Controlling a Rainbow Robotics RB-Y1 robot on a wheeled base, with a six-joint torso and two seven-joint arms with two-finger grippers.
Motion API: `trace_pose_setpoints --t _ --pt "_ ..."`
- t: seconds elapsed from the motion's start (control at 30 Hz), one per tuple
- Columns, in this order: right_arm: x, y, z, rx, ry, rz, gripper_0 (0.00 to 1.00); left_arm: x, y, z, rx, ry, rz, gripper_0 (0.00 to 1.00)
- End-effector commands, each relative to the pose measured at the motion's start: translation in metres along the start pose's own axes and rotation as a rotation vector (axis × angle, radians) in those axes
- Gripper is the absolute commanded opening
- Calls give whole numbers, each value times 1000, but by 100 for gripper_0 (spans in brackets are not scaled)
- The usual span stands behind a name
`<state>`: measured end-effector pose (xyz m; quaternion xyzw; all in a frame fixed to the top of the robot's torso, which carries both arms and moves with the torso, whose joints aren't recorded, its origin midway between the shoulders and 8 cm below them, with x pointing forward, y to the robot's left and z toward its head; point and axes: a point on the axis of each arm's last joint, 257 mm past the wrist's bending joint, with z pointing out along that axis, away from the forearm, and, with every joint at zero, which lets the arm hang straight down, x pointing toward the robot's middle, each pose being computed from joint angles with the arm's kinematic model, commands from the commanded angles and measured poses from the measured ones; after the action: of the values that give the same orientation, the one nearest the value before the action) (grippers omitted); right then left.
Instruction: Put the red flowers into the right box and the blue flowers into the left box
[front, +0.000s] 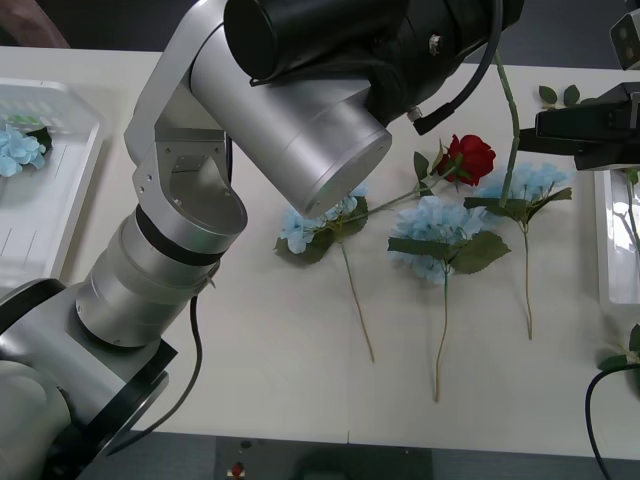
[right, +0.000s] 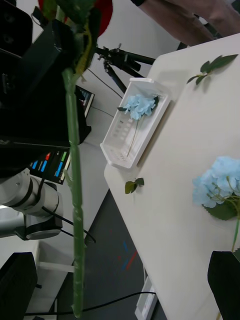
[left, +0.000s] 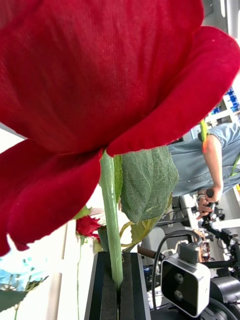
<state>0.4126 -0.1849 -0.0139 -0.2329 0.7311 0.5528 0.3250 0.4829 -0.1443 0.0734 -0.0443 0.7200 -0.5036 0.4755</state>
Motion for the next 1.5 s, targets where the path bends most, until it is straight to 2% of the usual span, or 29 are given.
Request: trace_pose_setpoints --t 0.03,0.2,0.23,0.27,0.3,0.33,0.37,0.43,1.03,1.07,1.13,1.17,1.2,1.5 --pt "-14 20 4 -24 0 -29 100 -7 -35 -2 68 -39 -26 0" --pt "-15 25 18 -47 16 -19 100 -7 -37 -1 70 -51 -22 0" --pt "-15 25 21 -47 20 -14 95 -8 -36 -1 68 -53 -23 0" --pt "-15 25 23 -49 26 -9 70 -8 -36 -1 67 -53 -24 0" --pt "-15 26 25 -51 27 -9 56 -9 -35 -1 66 -55 -23 0" --pt "-16 27 28 -55 30 -4 28 -9 -35 -1 65 -59 -17 0" --pt "-16 27 30 -56 33 0 12 -9 -36 -1 65 -63 -11 0" --pt "-16 28 35 -60 39 5 0 -7 -35 -1 63 -62 -7 0" --pt "-18 31 41 -73 38 32 0 -7 -36 -1 64 -63 -6 0" --pt "-18 32 41 -72 37 30 0 -7 -36 -1 64 -63 -6 3" --pt "-19 31 40 -72 35 32 0 -7 -36 -1 64 -63 -6 80" --pt "-19 31 40 -72 33 31 0 -7 -36 -1 64 -63 -6 96" --pt "-19 32 40 -72 34 30 0 -7 -36 -1 64 -63 -6 100" --pt "-25 29 29 -55 10 28 0 -7 -36 -1 64 -63 -6 100"
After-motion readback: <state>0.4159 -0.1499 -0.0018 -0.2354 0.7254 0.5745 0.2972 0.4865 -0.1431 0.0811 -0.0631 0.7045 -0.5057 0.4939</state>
